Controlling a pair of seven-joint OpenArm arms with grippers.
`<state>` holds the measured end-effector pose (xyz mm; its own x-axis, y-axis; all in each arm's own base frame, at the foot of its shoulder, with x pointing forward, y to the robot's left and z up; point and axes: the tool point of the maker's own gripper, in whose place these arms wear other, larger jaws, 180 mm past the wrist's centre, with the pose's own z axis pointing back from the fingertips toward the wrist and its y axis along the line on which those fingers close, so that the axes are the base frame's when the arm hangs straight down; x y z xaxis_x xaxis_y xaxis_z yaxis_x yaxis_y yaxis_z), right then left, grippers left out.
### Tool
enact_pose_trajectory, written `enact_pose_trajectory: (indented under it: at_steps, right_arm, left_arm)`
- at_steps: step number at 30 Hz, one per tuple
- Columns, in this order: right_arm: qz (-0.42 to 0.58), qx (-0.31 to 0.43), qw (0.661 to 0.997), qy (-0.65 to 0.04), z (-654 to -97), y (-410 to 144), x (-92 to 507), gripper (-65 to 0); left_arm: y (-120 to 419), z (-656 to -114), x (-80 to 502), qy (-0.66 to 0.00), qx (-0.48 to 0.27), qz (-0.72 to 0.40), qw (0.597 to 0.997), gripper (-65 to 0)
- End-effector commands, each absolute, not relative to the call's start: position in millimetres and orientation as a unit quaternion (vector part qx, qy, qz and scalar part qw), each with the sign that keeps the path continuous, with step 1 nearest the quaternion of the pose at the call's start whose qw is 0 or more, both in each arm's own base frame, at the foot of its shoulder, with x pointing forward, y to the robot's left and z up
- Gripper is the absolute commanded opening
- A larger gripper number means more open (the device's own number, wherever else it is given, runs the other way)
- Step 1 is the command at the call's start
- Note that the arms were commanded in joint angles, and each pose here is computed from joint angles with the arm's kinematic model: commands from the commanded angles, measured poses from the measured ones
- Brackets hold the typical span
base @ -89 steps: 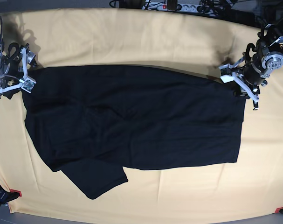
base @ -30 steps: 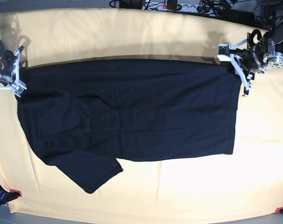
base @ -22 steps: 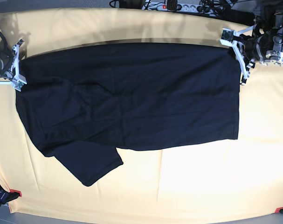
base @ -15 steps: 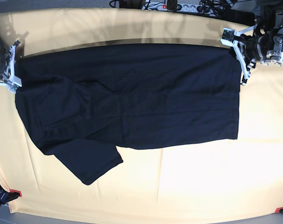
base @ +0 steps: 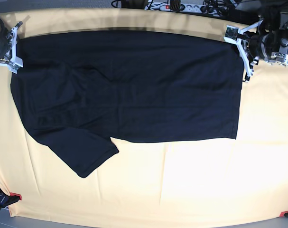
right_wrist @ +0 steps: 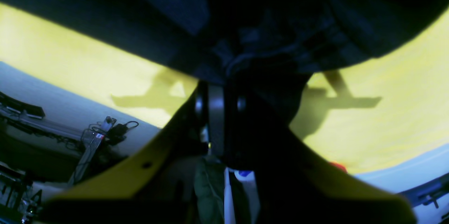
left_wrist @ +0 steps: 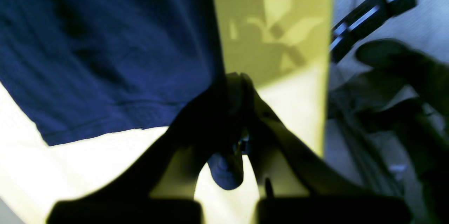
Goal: Fold the T-shirt properly
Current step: 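Drag the folded shirt with both grippers toward the robot, then open both grippers and release the shirt edge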
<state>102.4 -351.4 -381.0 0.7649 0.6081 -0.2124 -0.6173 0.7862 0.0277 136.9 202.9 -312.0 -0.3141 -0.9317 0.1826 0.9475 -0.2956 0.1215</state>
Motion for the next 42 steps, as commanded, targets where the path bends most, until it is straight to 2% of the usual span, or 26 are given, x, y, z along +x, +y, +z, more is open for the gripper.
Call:
enact_pose_trajectory:
  at_steps: [1, 9, 19, 28, 29, 30, 32, 33, 35, 36, 42]
  right_arm:
    - [0.329, -0.051, 0.933, 0.133, -374.6, -367.8, 96.1, -65.0]
    - [0.314, -0.055, 0.936, 0.149, -371.2, -378.6, 77.0, -65.0]
    - [0.312, -0.046, 0.935, 0.16, -373.5, -376.4, 64.5, -65.0]
    - [0.298, -0.05, 0.94, 0.158, -373.5, -376.8, 65.1, -65.0]
    - [0.293, -0.052, 0.942, 0.158, -373.4, -377.1, 65.3, -60.3]
    - [0.289, -0.053, 0.943, 0.158, -373.5, -377.3, 65.3, -52.1]
    - [0.288, -0.04, 0.944, 0.154, -374.0, -372.1, 65.2, -38.0]
    - [0.29, -0.029, 0.945, 0.151, -374.2, -367.3, 65.2, -34.2]
    - [0.292, -0.011, 0.945, 0.147, -374.9, -360.7, 64.6, -32.1]
    - [0.292, -0.006, 0.945, 0.146, -375.1, -359.0, 64.6, -31.7]
    - [0.302, -0.005, 0.944, 0.135, -372.1, -352.9, 69.9, -31.7]
  left_arm:
    - [207.0, -305.3, 140.7, -0.101, -0.03, -0.806, 0.583, -65.0]
    - [208.9, -305.9, 136.6, -0.089, -0.038, -0.797, 0.597, -65.0]
    - [197.9, -301.0, 115.9, -0.075, -0.089, -0.777, 0.619, -65.0]
    - [205.6, -307.2, 108.9, -0.055, -0.08, -0.782, 0.616, -65.0]
    - [205.5, -307.2, 108.9, -0.055, -0.08, -0.782, 0.616, -65.0]
    - [205.5, -307.2, 108.9, -0.055, -0.08, -0.782, 0.616, -61.6]
    - [205.5, -307.1, 109.0, -0.055, -0.08, -0.782, 0.616, -47.7]
    - [205.4, -307.1, 108.8, -0.055, -0.08, -0.782, 0.616, -40.7]
    - [205.1, -307.1, 108.8, -0.055, -0.081, -0.782, 0.616, -30.2]
    - [205.1, -307.1, 108.7, -0.055, -0.081, -0.782, 0.616, -28.2]
    - [204.4, -306.9, 108.1, -0.056, -0.084, -0.781, 0.617, -27.9]
